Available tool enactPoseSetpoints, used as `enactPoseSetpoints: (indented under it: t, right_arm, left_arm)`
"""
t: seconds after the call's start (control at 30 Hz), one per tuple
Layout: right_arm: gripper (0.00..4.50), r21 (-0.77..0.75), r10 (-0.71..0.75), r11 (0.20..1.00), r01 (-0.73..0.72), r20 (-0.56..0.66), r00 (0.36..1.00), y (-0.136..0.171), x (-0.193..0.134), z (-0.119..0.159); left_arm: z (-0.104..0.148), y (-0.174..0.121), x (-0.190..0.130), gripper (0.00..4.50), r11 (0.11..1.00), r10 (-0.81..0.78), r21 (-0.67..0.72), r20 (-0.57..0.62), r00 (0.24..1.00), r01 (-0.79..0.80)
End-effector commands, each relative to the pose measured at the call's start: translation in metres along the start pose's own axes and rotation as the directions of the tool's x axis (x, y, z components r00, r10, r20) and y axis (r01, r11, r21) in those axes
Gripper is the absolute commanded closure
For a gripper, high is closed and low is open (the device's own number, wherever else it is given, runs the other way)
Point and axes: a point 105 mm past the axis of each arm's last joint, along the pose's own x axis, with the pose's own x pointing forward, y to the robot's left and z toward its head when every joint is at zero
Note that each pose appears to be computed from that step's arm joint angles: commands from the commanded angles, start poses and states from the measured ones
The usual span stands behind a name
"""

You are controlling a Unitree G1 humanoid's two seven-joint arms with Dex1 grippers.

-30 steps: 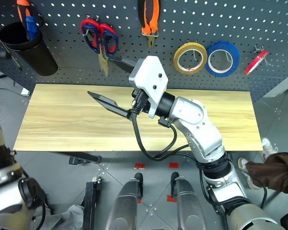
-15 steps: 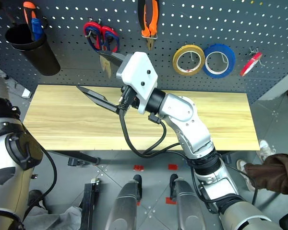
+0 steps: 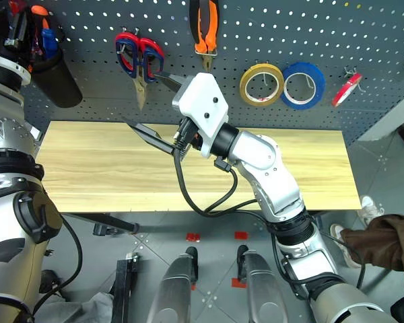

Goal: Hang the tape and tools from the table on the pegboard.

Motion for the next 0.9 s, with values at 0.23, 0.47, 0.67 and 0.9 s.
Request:
enactPoseSetpoints:
  t: [0.23, 0.47, 0.67, 0.9]
  right_arm:
    - [0.0, -0.05, -0.023, 0.998, 0.025, 0.048, 0.999, -0.011, -0.012, 0.021]
    - [0.0, -0.064, -0.156, 0.986, 0.154, -0.018, 0.988, -0.039, -0.035, 0.009]
    - [0.0, -0.032, -0.33, 0.944, 0.329, -0.15, 0.932, -0.059, -0.079, -0.024]
    - [0.0, 0.048, -0.621, 0.739, 0.672, -0.336, 0.708, -0.075, -0.164, -0.083]
  left_arm:
    - [0.015, -0.067, -0.032, 0.02, 0.932, -0.357, -0.089, -0.058, 0.932, 0.351]
    - [-0.065, -0.128, -0.074, 0.02, 0.92, -0.358, -0.281, -0.322, 0.877, 0.272]
    - [-0.115, -0.152, -0.115, 0.02, 0.916, -0.383, -0.303, -0.46, 0.801, 0.264]
    - [-0.181, -0.141, -0.179, 0.02, 0.958, -0.264, -0.108, -0.697, 0.667, 0.266]
